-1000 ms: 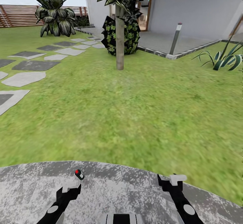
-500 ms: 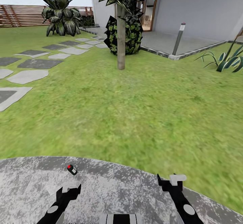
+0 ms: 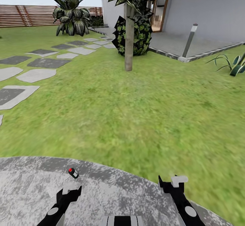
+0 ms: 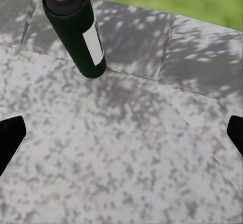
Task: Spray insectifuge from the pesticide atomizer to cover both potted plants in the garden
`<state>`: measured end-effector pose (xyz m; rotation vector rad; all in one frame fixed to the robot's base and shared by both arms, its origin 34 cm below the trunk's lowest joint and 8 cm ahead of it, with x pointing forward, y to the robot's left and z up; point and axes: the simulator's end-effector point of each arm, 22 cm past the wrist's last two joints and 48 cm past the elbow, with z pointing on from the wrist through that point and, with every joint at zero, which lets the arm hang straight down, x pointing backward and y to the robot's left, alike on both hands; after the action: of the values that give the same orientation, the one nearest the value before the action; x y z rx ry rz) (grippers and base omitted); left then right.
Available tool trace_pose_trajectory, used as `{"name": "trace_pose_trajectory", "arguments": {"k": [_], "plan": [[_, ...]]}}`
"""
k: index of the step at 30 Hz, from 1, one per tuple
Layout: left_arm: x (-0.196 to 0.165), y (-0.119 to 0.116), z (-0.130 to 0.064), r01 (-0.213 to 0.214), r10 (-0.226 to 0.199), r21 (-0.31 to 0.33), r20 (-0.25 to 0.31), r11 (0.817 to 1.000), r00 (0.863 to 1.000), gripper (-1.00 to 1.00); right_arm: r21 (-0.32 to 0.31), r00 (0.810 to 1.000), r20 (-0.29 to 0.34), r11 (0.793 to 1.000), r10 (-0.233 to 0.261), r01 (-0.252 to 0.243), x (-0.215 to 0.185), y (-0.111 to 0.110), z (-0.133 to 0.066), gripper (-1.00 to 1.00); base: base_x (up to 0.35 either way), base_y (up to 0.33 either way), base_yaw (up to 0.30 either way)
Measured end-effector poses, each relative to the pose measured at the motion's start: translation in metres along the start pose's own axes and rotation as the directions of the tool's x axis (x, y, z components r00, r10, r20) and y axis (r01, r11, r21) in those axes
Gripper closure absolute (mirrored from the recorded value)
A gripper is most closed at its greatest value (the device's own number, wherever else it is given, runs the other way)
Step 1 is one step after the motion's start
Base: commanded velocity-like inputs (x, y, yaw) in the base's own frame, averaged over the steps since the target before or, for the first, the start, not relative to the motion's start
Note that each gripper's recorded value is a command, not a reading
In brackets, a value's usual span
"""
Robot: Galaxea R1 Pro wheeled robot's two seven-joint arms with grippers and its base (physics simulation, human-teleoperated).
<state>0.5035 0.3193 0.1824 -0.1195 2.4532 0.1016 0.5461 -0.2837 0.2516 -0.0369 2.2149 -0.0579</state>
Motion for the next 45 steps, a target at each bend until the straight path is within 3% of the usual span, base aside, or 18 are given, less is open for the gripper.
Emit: {"name": "trace_pose_trajectory", "arguments": {"k": [12, 29, 45], "plan": [[0.0000, 0.0004, 0.0002, 0.000, 0.000, -0.002, 0.001, 1.000, 1.000, -1.00, 0.000, 1.000, -0.001, 1.000, 0.000, 0.000, 0.0003, 0.0000, 0.0002, -1.00, 0.215, 0.000, 0.174], [0.0002, 0.0005, 0.0001, 0.000, 0.000, -0.002, 0.000, 1.000, 1.000, -1.00, 0.000, 1.000, -0.001, 1.000, 0.000, 0.000, 0.0003, 0.0000, 0.0001, -1.00, 0.009, 0.000, 0.006], [-0.0009, 0.0001, 0.0001, 0.000, 0.000, 0.000, 0.005, 1.000, 1.000, -1.00, 0.000, 1.000, 0.000, 1.000, 0.000, 0.000, -0.0001, 0.0000, 0.0002, -1.00, 0.146, 0.000, 0.000]]}}
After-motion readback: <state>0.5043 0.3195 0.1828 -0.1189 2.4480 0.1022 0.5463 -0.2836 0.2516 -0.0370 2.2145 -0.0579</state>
